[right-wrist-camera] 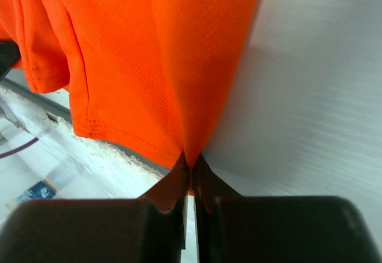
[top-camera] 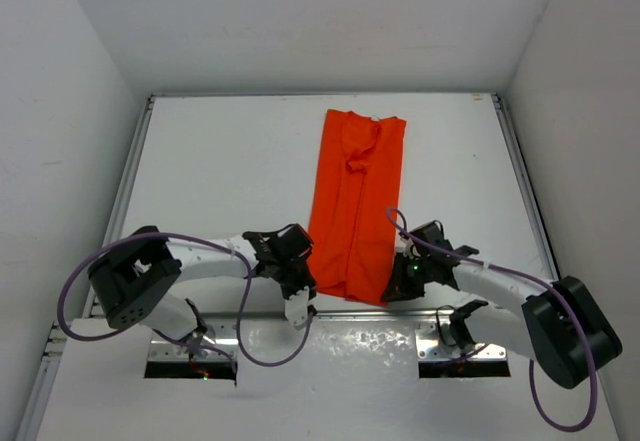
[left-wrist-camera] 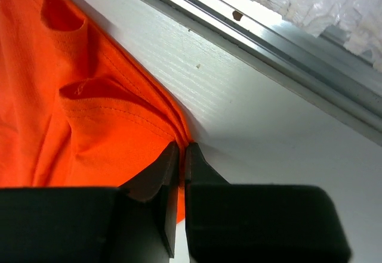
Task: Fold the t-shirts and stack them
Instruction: Grab the bottom of the folded rectangular tshirt with both arms, then fold the folded rectangular tshirt in 1/3 of the way
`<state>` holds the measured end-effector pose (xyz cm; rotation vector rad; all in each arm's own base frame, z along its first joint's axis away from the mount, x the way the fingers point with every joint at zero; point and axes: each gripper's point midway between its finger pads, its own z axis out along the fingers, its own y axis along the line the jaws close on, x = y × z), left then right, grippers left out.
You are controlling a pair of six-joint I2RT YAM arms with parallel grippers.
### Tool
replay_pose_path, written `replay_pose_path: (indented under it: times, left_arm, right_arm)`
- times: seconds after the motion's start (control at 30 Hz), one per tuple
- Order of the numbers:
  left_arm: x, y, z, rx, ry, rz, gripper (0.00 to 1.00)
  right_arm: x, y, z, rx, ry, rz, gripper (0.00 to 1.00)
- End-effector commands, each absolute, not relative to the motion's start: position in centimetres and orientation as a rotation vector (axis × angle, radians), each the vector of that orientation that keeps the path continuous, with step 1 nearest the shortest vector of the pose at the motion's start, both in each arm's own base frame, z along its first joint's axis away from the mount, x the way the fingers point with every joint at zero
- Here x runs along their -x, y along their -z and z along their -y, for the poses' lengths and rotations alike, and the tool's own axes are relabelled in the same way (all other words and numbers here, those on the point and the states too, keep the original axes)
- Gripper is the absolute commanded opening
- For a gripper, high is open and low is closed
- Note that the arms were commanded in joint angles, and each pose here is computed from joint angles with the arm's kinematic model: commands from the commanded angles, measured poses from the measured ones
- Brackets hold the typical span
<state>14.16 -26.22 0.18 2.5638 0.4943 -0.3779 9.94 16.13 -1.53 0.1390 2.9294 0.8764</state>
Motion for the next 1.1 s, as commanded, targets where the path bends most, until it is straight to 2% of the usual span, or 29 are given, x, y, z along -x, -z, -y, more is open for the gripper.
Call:
replay_pose_path:
  times: [0.0, 0.17, 0.33, 0.43, 0.63, 0.83, 1.07]
  left_arm:
    - [-13.9, -1.8, 27.5, -2.494, 0.436, -0.563, 0.0]
    - [-14.6, -5.2, 28.9, -2.383, 0.559, -0.844, 0.0]
    - [-16.9, -10.9, 30.4, -2.223, 0.69, -0.996, 0.0]
    - [-20.5, -13.0, 30.0, -2.081, 0.736, -1.204, 0.0]
    - [-28.1, -15.7, 30.7, -1.837, 0.775, -1.47, 0.0]
    - [-36.5, -17.0, 32.0, -1.623, 0.657, -1.574, 0.0]
    - [-43.1, -16.3, 31.4, -1.436, 0.577, -1.665, 0.0]
  right_arm:
    - [-11.7, 1.5, -16.2, -0.185, -0.831, -2.874, 0.01]
    - [-14.5, -1.6, -16.3, -0.142, -0.775, -2.831, 0.0]
    - [-18.5, -6.7, -15.5, -0.158, -0.75, -2.741, 0.0]
    - [-20.7, -8.8, -15.1, -0.153, -0.746, -2.716, 0.0]
    - [-26.6, -12.2, -12.6, -0.211, -0.706, -2.634, 0.0]
    - [-32.7, -13.2, -11.4, -0.255, -0.708, -2.583, 0.0]
    - [-38.2, -11.6, -10.8, -0.291, -0.719, -2.586, 0.0]
